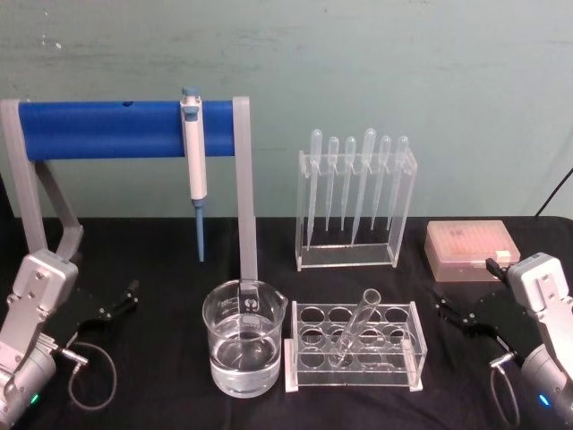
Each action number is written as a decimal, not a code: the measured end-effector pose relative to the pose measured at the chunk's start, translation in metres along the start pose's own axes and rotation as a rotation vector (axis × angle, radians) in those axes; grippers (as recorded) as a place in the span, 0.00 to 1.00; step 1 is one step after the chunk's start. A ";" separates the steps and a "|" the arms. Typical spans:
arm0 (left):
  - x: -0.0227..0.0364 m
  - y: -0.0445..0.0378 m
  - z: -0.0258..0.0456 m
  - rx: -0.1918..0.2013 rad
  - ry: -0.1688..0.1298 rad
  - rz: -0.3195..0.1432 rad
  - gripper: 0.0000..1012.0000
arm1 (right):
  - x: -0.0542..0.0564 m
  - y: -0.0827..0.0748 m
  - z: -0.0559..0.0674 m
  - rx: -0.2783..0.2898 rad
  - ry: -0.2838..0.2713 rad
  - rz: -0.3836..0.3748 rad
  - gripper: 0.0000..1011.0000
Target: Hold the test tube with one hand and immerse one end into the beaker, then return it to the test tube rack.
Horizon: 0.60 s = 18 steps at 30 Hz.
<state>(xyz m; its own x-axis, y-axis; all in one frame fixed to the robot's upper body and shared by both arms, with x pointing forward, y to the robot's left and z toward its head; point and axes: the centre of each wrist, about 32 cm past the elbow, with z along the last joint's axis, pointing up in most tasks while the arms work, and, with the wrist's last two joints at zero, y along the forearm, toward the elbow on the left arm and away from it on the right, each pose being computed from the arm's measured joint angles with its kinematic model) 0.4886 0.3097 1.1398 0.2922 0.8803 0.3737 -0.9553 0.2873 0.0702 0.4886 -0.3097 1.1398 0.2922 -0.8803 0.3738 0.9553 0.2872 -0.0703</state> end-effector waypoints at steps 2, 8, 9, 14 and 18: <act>0.0000 0.0000 0.0000 0.000 0.000 0.000 0.99 | 0.000 0.000 0.000 0.000 0.000 0.000 0.99; 0.0000 0.0000 0.0000 0.000 0.000 0.000 0.99 | 0.000 0.000 0.000 0.000 0.000 0.000 0.99; 0.0000 0.0000 0.0000 0.000 0.000 0.000 0.99 | 0.000 0.000 0.000 0.000 0.000 0.000 0.99; 0.0000 0.0000 0.0000 0.000 0.000 0.000 0.99 | 0.000 0.000 0.000 0.000 0.000 0.000 0.99; 0.0000 0.0000 0.0000 0.000 0.000 0.000 0.99 | 0.000 0.000 0.000 0.000 0.000 0.000 0.99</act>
<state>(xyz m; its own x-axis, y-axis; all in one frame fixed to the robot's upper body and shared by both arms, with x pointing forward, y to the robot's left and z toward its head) 0.4886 0.3097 1.1398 0.2923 0.8803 0.3737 -0.9552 0.2873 0.0703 0.4886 -0.3097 1.1398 0.2922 -0.8803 0.3737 0.9553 0.2872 -0.0703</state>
